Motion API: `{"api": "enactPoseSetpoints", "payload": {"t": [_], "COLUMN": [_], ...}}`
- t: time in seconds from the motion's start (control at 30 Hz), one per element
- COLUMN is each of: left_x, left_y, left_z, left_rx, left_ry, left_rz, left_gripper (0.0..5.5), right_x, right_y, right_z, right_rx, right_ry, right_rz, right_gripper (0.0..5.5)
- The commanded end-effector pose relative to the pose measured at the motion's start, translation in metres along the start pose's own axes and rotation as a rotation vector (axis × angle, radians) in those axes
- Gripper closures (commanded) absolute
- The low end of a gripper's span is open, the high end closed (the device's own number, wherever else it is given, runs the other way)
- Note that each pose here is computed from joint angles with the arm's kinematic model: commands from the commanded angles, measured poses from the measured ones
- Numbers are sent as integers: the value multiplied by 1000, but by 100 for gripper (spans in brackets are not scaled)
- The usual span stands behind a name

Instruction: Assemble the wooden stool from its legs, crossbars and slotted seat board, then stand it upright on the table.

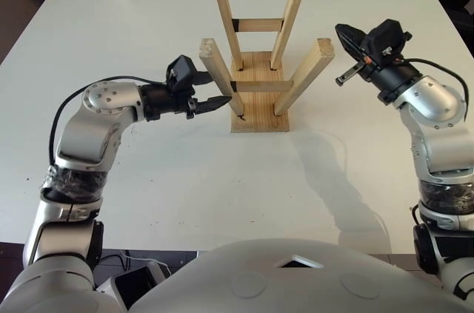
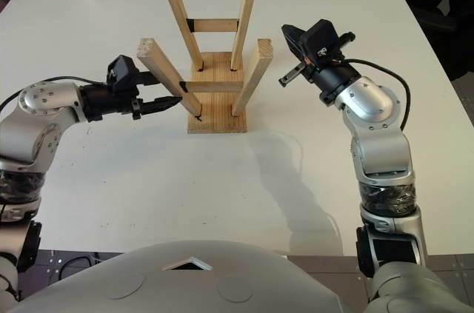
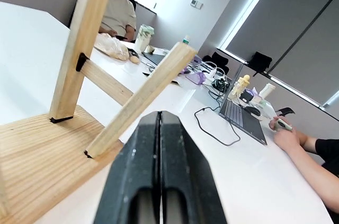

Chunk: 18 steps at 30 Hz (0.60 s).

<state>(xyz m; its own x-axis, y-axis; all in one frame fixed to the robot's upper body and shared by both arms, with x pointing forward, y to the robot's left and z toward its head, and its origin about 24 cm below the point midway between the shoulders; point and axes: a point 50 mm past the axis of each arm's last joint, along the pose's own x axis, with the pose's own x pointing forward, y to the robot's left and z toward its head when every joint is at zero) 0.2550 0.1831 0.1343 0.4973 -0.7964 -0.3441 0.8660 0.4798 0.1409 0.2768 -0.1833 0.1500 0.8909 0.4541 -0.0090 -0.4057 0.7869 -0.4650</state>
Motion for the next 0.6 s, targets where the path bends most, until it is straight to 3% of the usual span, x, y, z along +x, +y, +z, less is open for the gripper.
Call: {"api": "enactPoseSetpoints", "payload": {"t": [0.03,0.13,0.23,0.33,0.5,0.6], "left_x": [-13,-16,-34,-41,-1,11], "left_y": [-26,-37,-3,3,-40,-51], "left_z": [-8,-14,-46,-28,13,27], "left_rx": [-90,-213,-276,-280,-328,-343], "left_ry": [19,-40,-2,-217,-390,-434], "left_rz": [42,155,658,991,1041,1040], "left_gripper": [253,253,280,332,410,464], "right_x": [-2,-9,-20,-29,-34,-26], "right_y": [-8,-8,2,34,62,72], "right_z": [-21,-26,-26,-17,11,29], "right_rx": [-57,-47,29,163,300,294], "right_ry": [96,123,122,113,102,63], "right_rz": [-104,-166,-243,-319,-370,-331], "right_gripper": [550,550,550,550,550,550]}}
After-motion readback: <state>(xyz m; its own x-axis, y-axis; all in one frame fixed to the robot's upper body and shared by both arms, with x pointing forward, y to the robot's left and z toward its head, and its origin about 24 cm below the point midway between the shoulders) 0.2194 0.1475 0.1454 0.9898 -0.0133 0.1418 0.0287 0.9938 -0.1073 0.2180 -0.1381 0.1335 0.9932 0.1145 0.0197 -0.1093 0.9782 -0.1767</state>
